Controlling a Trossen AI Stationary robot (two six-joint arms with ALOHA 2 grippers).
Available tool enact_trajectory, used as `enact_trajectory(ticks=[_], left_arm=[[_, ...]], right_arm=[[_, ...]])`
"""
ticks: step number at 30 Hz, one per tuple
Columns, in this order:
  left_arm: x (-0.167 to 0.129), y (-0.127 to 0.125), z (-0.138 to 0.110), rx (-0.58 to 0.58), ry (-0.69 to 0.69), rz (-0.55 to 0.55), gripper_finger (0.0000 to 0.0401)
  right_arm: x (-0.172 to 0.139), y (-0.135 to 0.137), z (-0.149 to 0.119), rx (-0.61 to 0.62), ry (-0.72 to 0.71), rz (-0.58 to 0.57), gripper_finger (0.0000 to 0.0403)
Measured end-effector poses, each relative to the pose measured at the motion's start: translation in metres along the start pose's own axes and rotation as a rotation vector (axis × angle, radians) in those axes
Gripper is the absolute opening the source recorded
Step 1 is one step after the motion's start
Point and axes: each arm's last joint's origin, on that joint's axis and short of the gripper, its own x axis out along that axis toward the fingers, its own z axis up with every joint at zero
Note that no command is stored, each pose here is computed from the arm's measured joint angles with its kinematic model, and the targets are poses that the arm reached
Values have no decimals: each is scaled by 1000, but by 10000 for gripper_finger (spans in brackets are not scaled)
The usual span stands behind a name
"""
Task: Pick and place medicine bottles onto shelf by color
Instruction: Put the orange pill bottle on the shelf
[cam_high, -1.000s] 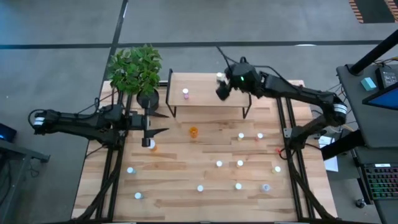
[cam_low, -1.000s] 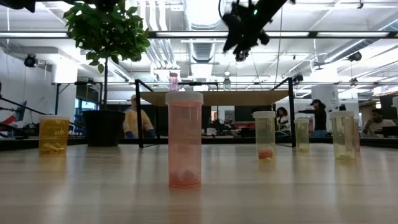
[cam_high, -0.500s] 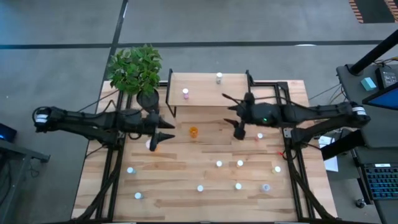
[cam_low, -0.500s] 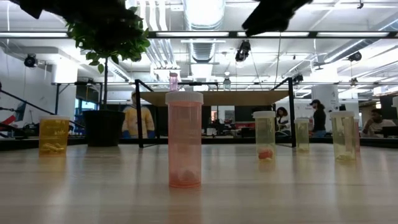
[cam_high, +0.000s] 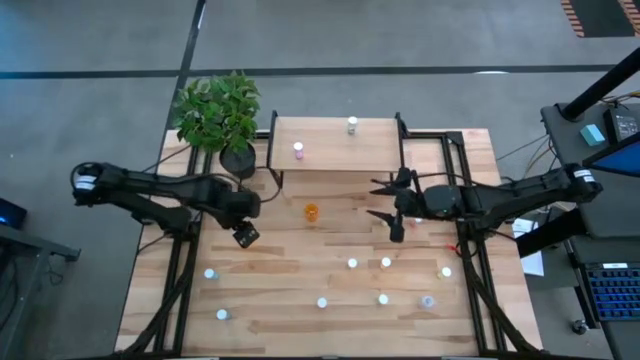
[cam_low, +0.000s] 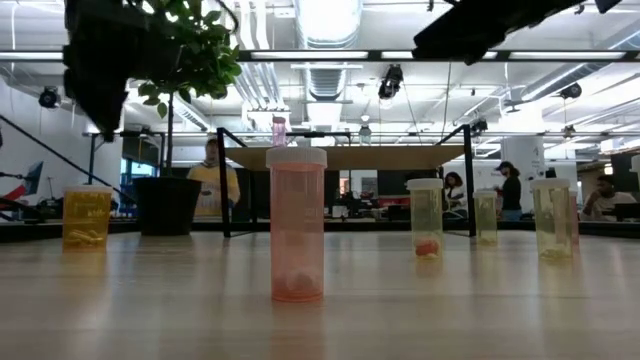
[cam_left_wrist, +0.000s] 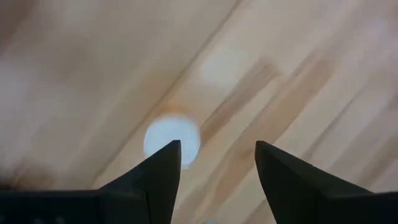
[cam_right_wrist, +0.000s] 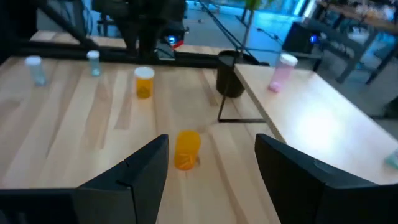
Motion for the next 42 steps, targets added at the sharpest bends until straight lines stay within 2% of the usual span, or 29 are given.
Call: enact_trajectory(ticks=[5,12,16,23,34,42], left_arm=[[10,-2,9,-15,86,51,202],[32,4,19,-84,189,122,271],[42,4,24,-93,206,147,292],[56,4,27,-110,242,216,295],[66,5,26,-111,257,258,294],[69,4,24,-101,242,243,261]], right_arm=[[-10,1,6,-2,-47,16,231],[-19,6,8,-44,-75,49,231],[-18,7,6,-56,-64,54,231],[-18,7,4,-66,-44,55,231],[-18,7,4,-79,-44,55,231],[-18,7,4,-78,-43,55,231]])
